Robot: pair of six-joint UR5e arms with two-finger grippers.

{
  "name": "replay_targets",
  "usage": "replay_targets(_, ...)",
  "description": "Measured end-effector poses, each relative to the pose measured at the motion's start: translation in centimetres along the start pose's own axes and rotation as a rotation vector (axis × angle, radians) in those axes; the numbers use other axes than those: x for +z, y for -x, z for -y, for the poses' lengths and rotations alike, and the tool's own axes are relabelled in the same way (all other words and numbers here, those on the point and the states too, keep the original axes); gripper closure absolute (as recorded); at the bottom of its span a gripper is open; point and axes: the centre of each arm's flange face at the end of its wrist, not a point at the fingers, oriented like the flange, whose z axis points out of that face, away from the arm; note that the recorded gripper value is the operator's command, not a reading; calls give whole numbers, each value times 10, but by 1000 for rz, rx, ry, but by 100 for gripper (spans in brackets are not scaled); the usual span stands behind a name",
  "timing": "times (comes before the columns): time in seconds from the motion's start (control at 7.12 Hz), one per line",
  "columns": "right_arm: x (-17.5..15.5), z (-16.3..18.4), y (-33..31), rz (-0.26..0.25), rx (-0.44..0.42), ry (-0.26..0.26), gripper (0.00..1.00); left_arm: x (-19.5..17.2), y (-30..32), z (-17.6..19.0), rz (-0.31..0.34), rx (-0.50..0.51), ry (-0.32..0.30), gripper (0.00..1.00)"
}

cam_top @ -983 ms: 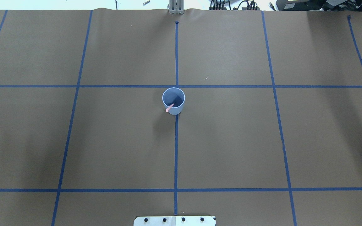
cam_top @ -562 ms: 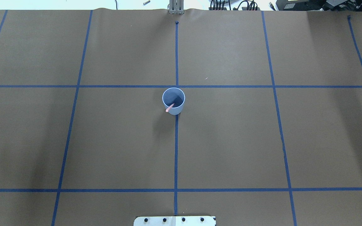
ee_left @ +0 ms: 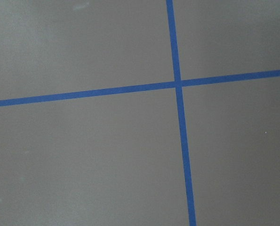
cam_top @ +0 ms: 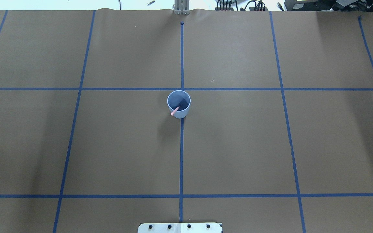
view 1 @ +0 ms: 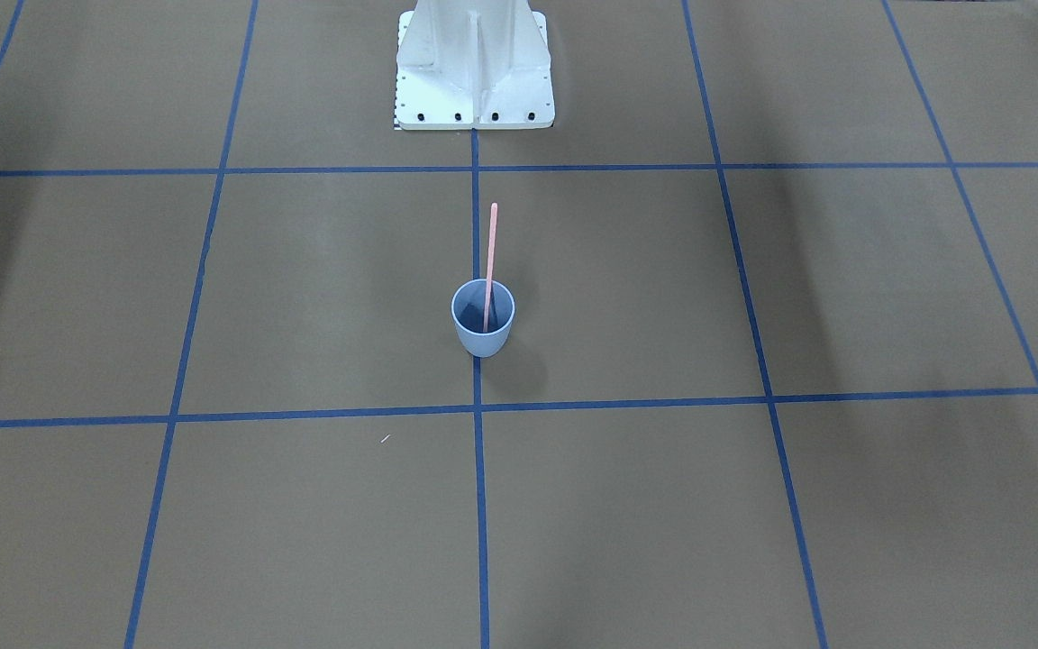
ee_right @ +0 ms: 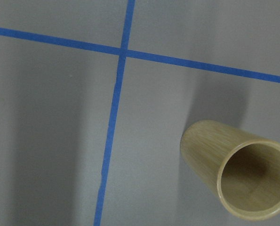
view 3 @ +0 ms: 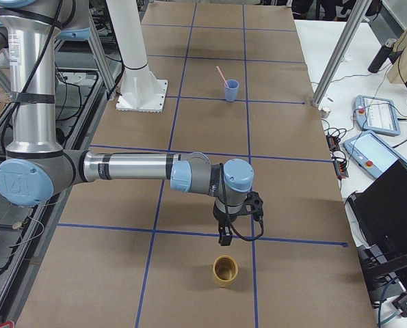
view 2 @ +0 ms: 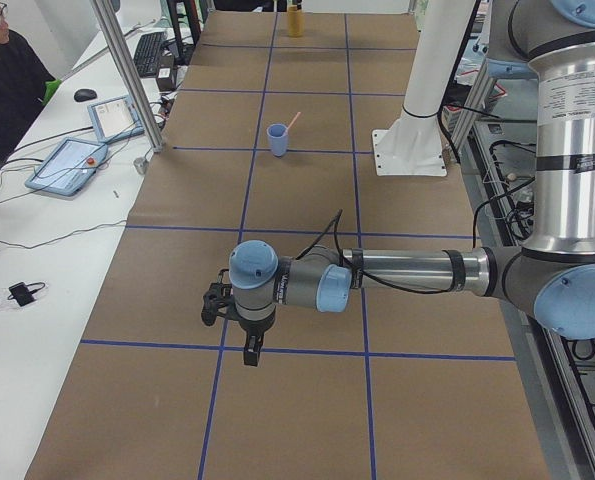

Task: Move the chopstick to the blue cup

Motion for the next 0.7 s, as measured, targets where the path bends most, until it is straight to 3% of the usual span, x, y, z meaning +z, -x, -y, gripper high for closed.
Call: replay_targets(0.7,-1,5,-1,-11,4,1,0,-5,-5,0,-4,-7,-9,2)
